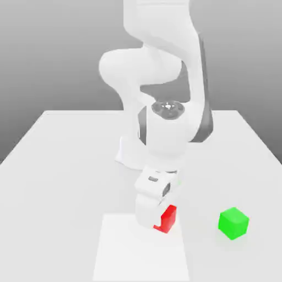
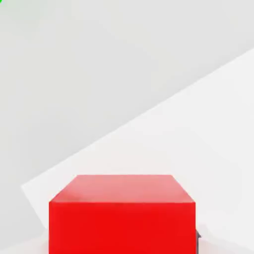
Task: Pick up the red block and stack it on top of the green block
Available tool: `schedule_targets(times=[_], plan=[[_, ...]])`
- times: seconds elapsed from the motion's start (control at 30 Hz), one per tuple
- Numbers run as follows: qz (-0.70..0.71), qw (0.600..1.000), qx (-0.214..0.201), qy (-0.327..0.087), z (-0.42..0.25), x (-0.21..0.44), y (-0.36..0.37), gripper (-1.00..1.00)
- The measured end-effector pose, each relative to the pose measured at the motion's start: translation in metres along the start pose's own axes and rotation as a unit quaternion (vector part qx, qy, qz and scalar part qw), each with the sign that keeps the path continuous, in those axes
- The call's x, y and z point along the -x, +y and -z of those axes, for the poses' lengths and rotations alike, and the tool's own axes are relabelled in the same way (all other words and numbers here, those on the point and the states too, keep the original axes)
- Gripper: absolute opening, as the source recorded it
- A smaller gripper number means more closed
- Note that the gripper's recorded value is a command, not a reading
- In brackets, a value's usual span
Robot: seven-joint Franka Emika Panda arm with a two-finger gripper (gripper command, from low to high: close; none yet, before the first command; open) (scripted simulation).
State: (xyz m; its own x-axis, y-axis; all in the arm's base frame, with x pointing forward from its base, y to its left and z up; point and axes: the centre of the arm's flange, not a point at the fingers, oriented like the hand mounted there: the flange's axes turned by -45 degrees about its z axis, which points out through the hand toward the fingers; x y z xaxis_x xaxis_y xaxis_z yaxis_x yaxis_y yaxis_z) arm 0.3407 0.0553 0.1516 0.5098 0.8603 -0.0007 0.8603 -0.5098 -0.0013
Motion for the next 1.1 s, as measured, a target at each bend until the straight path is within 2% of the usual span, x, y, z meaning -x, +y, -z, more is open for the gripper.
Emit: schedule_targets(times=[0.23,0.63,0.83,0.87,1.1], plan=[[0.009,1.0,0.0,0.0,0.054,-0.005,-0.002,-1.0],[0.23,0.973,0.0,0.0,0.09,-0.141,-0.078,-1.0],[0.251,0.968,0.0,0.0,0.045,-0.157,-0.086,-1.0],[0.251,0.968,0.0,0.0,0.035,-0.156,-0.086,1.0],[0.25,0.968,0.0,0.0,0.034,-0.156,-0.086,1.0]])
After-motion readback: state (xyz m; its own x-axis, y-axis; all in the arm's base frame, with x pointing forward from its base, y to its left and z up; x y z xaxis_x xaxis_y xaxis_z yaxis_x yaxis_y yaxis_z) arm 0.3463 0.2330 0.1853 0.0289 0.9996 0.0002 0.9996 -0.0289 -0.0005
